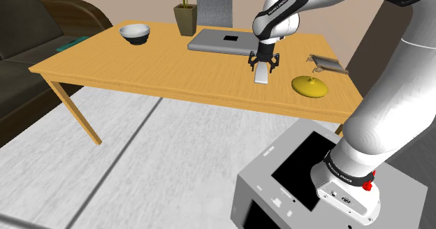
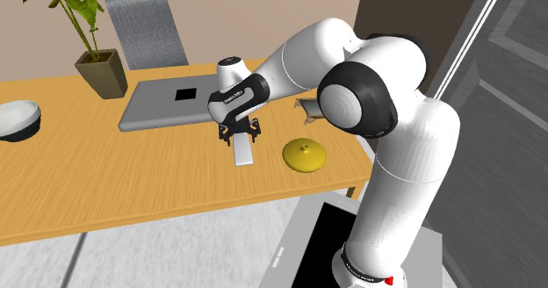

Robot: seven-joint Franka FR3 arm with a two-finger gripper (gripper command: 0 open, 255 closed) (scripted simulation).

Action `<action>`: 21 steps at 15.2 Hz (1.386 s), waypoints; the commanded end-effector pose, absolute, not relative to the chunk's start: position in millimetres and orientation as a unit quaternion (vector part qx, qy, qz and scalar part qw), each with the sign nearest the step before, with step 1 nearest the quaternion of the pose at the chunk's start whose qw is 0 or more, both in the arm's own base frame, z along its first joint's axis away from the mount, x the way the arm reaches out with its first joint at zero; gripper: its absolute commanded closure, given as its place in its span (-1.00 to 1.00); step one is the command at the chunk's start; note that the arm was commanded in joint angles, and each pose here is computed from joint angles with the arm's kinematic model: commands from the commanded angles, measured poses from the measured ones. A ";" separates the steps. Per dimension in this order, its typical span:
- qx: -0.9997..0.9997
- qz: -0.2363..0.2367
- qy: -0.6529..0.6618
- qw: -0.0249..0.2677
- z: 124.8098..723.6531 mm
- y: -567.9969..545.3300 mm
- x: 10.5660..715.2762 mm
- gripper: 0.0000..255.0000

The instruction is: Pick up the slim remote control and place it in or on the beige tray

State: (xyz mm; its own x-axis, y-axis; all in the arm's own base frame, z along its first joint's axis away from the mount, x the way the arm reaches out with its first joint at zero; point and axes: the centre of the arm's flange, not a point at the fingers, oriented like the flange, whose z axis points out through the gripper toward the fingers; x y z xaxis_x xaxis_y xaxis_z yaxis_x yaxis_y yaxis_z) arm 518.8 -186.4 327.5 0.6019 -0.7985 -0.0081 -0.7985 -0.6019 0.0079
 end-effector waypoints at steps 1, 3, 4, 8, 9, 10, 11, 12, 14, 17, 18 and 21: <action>0.895 -0.005 -0.446 0.002 327.5 -186.4 518.8 -1.00; 0.895 -0.005 -0.446 0.002 327.5 -186.4 518.8 1.00; 0.895 -0.005 -0.446 0.002 327.5 -186.4 518.8 1.00; 0.895 -0.005 -0.446 0.002 327.5 -186.4 518.9 1.00; 0.895 -0.005 -0.446 0.002 327.5 -186.4 518.9 1.00; 0.895 -0.005 -0.446 0.002 327.5 -186.4 518.9 1.00; 0.895 -0.005 -0.446 0.002 327.5 -186.4 518.8 1.00; 0.895 -0.005 -0.446 0.002 332.7 -186.4 518.8 1.00; 0.895 -0.005 -0.446 0.002 343.3 -186.4 518.8 1.00; 0.895 -0.005 -0.446 0.002 359.1 -186.4 518.8 1.00; 0.895 -0.005 -0.446 0.002 364.4 -186.4 518.8 1.00; 0.895 -0.005 -0.446 0.002 380.3 -186.4 518.8 1.00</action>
State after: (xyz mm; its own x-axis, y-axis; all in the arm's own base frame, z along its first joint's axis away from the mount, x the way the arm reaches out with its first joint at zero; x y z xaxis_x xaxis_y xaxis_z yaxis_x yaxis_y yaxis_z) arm 518.6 -185.8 373.7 0.6023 -0.7982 -0.0095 -0.7981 -0.6024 0.0084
